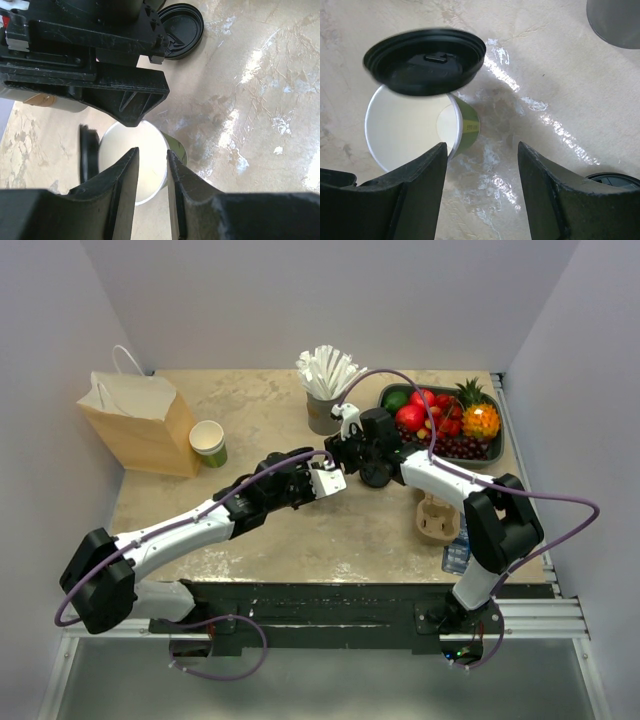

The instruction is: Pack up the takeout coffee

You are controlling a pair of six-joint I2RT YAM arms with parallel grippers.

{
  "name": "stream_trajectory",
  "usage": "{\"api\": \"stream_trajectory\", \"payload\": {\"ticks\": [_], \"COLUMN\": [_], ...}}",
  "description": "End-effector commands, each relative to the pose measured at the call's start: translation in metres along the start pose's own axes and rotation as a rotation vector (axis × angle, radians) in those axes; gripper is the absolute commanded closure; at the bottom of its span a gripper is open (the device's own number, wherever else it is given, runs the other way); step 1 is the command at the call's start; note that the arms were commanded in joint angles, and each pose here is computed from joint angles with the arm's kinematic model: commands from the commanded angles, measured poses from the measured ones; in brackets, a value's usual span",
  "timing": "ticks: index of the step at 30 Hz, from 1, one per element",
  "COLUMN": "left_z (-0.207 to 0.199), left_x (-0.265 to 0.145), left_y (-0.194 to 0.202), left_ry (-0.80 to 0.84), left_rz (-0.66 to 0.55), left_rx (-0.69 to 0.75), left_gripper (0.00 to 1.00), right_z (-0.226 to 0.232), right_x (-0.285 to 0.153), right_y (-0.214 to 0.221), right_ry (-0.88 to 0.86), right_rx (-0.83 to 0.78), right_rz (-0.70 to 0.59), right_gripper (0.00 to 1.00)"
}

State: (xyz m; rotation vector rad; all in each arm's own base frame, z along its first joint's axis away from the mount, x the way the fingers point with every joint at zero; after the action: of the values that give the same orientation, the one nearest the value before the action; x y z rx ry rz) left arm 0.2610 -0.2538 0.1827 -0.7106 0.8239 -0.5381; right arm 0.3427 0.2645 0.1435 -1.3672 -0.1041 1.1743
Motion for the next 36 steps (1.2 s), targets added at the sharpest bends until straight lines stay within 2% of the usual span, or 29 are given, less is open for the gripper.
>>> {"api": "stream_trajectory", "payload": {"ticks": [1, 3, 8, 12, 16, 22, 26, 28, 31, 36], "left_z": [0.009, 0.008, 0.025, 0.052, 0.097, 0.112, 0.113, 0.110, 0.098, 0.095], "left_x": [0.000, -0.003, -0.026, -0.044, -0.056, -0.043, -0.026, -0.019, 0.007, 0.031], "left_y": [-0.024, -0.023, -0.042, -0.041, -0.015, 0.034, 0.060, 0.072, 0.098, 0.108], "left_ry": [-0.022, -0.011, -0.055, -0.119, -0.217, -0.121, 0.048, 0.126, 0.240, 0.271], "left_rz": [-0.070, -0.052, -0.103, -0.080, 0.001, 0.151, 0.163, 0.206, 0.271, 0.248], "left_rx": [-0.030, -0.033, -0.041, -0.110, -0.206, -0.104, -0.085, -0.041, -0.063, -0.075], "left_gripper": [0.66, 0.66, 0.66, 0.54, 0.49, 0.52, 0.56, 0.58, 0.63, 0.69], "right_z": [0.004, 0.004, 0.008, 0.014, 0.024, 0.034, 0.037, 0.034, 0.031, 0.016], "right_x": [-0.004, -0.004, -0.009, -0.022, -0.044, -0.067, -0.094, -0.106, -0.123, -0.133], "right_y": [-0.019, -0.019, -0.024, -0.036, -0.054, -0.072, -0.084, -0.089, -0.088, -0.081], "right_ry": [-0.003, -0.002, -0.016, -0.021, -0.040, -0.052, -0.017, 0.005, 0.018, 0.078], "right_rx": [-0.032, -0.031, -0.040, -0.073, -0.117, -0.169, -0.213, -0.227, -0.225, -0.196], "right_rz": [-0.046, -0.043, -0.040, -0.054, -0.113, -0.174, -0.187, -0.198, -0.198, -0.175], "right_gripper": [0.39, 0.39, 0.39, 0.39, 0.37, 0.36, 0.36, 0.36, 0.35, 0.35]}}
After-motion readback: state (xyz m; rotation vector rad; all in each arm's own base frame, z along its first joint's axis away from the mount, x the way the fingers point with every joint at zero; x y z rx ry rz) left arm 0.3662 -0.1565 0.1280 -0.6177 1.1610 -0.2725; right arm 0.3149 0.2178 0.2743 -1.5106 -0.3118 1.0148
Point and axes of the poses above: each gripper's point midway between its finger pads, its own x axis out along the fingers, its own z axis along the line the jaws close on, y = z × x, the point moved 4 cm from there along -x, back along the fingers, and after that the axes turned 2 degrees about x, right-handed, at the moved point
